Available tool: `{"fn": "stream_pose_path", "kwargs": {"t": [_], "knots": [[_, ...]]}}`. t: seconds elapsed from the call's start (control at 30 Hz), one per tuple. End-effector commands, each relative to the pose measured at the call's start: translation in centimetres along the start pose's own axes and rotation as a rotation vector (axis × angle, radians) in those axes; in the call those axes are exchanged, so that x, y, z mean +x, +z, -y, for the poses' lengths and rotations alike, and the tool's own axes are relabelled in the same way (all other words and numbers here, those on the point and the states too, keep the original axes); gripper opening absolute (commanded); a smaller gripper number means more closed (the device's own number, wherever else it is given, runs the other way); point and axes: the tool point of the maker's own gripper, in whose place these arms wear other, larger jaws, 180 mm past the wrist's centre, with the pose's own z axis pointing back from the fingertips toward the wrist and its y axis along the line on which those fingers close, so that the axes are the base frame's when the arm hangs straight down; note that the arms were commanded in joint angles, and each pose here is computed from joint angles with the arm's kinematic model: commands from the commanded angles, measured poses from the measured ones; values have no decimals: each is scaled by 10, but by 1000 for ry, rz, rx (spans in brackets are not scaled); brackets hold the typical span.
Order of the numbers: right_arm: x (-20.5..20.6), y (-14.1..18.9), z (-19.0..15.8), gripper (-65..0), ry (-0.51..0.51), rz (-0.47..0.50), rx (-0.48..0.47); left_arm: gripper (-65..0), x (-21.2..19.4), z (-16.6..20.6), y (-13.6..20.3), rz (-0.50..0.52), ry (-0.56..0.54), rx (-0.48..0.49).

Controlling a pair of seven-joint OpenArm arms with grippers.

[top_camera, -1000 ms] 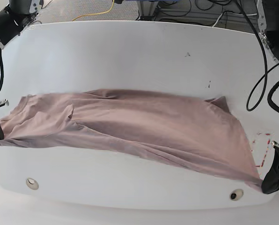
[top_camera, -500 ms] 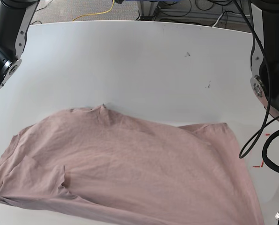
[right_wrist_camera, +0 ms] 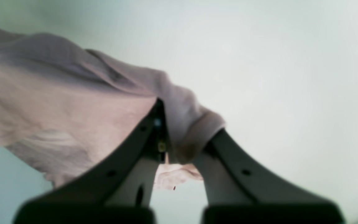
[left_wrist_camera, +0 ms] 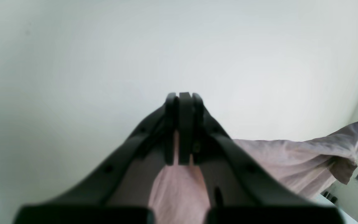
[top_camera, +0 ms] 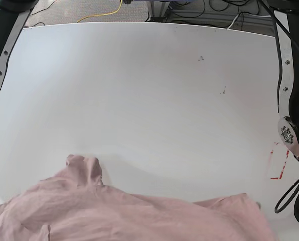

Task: Layout the t-shirt on the table in an organized manner, then fold the t-shirt properly

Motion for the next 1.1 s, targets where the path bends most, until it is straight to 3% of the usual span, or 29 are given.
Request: {"fn": "stream_pose_path", "kwargs": {"t": [0.0,0.27,0.53,0.83,1.07], "knots": [[12,10,10,-650,8,35,-33,-650,24,8,5,67,-27,-16],[-30,3,4,-650,-31,-39,-15,-650,-24,-4,6,-23,4,9],[-108,22,-17,-650,-2,-186,-37,-650,-118,-13,34,-196,67,12],[-209,64,-50,-650,-62,-364,-22,-650,-244,-18,113,-414,230,79],[-268,99,-87,-650,-134,-470,41,-650,-307,-7,177,-563,312,130]]}}
